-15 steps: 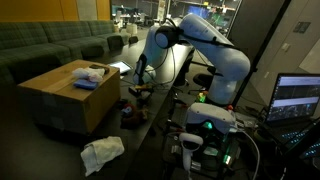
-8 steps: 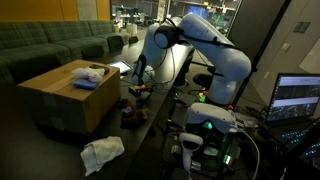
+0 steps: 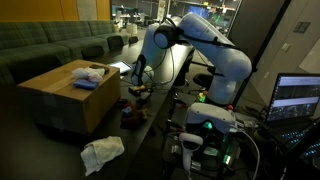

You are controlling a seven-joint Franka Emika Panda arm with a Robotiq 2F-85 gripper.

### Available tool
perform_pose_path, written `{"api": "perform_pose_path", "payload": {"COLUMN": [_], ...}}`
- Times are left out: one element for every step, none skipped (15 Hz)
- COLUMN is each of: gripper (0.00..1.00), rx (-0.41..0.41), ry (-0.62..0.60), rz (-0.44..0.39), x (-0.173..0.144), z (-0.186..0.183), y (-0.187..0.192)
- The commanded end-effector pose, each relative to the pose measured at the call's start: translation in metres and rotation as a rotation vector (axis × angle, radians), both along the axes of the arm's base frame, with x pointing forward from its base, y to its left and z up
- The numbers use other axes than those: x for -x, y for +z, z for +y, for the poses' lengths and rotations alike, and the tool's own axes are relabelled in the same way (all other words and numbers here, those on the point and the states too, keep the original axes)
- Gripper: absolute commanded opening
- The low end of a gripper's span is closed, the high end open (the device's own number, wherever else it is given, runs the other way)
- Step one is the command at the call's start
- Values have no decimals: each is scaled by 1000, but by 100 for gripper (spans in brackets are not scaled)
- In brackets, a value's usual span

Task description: Swap the things on the table with the things on the box

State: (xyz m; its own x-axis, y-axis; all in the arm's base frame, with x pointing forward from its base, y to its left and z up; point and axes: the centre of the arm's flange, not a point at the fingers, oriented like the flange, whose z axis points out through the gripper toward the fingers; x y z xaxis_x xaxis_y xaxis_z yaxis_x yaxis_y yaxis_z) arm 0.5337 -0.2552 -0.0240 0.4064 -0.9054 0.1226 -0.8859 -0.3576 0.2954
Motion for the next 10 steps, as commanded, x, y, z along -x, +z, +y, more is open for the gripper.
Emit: {"api": "perform_pose_path", "payload": {"gripper": [100, 100, 100, 100, 100, 100, 100, 100, 98, 95], "rx": [-17, -19, -22, -27, -30, -38, -46, -56, -66, -76], "ry": [-33, -42, -51, -59, -68, -75, -82, -89, -98, -110], "rz": [6, 3, -2, -3, -6, -9, -12, -18, -24, -28], "x": [7, 9, 10, 11, 13, 14, 16, 17, 19, 20], "z": [-13, -16, -19, -22, -23, -25, -26, -27, -27, -28], "y": [0, 0, 0, 0, -1, -3, -4, -5, -7, -8]}}
